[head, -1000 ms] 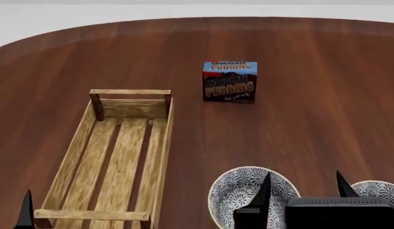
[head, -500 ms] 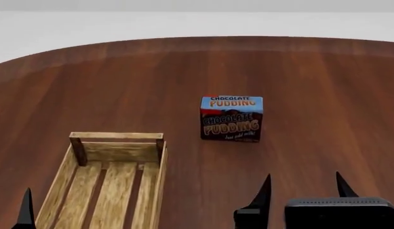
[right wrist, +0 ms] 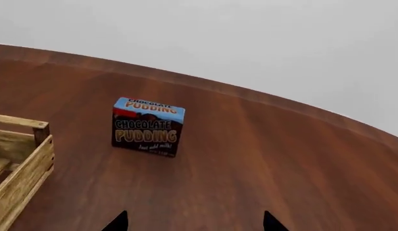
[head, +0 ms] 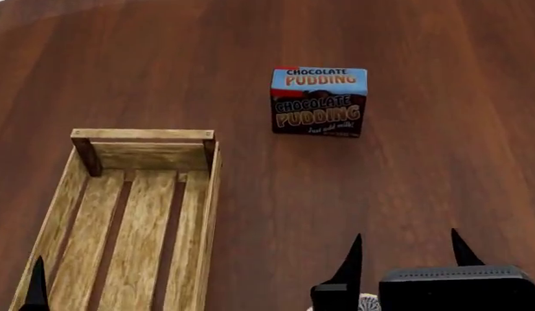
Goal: Stack the left bowl on the right bowl and place them in the tray.
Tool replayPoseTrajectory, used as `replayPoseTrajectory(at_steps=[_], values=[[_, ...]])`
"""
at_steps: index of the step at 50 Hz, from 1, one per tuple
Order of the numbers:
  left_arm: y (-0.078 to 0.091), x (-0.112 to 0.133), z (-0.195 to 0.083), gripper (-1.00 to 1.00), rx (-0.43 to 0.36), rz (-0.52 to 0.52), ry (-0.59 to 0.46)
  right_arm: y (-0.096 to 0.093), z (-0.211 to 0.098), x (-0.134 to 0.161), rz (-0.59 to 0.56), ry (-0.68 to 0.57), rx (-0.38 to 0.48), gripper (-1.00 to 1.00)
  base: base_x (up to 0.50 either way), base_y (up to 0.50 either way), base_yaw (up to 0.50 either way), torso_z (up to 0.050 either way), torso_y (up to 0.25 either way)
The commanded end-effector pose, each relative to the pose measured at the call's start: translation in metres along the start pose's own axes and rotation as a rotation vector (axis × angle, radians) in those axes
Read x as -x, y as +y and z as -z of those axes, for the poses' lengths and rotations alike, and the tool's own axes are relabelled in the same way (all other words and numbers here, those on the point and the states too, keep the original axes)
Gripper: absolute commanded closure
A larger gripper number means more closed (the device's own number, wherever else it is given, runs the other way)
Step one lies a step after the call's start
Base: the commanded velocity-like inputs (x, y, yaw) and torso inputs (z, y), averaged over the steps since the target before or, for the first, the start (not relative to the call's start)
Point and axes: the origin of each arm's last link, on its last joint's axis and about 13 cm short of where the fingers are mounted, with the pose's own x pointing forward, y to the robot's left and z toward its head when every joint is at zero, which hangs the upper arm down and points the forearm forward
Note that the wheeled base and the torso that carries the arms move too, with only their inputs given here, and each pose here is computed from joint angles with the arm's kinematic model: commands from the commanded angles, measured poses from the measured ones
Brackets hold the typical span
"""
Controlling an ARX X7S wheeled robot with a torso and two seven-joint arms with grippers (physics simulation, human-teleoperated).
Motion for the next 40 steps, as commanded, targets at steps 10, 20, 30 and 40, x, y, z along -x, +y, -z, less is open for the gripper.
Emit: replayPoseTrajectory(at_steps=[10,20,30,40], values=[[0.005,-0.001,-0.003,-1.0,0.011,-0.015,-0.009,0.003,-0.017,0.016,-0.098,0.044,0.023,-1.0,0.0,0.0,0.0,0.0,-0.074],[0.004,-0.002,-0.002,-1.0,0.01,-0.014,-0.009,0.01,-0.009,0.021,-0.191,0.148,0.009,-1.0,0.0,0.0,0.0,0.0,0.0],[0.005,-0.001,-0.004,-1.0,0.005,-0.022,-0.016,0.016,0.004,0.026,-0.279,0.236,0.036,-1.0,0.0,0.0,0.0,0.0,0.0],[0.005,0.001,-0.002,-1.0,-0.002,-0.023,-0.011,0.024,0.023,0.032,-0.363,0.318,0.059,-1.0,0.0,0.0,0.0,0.0,0.0]])
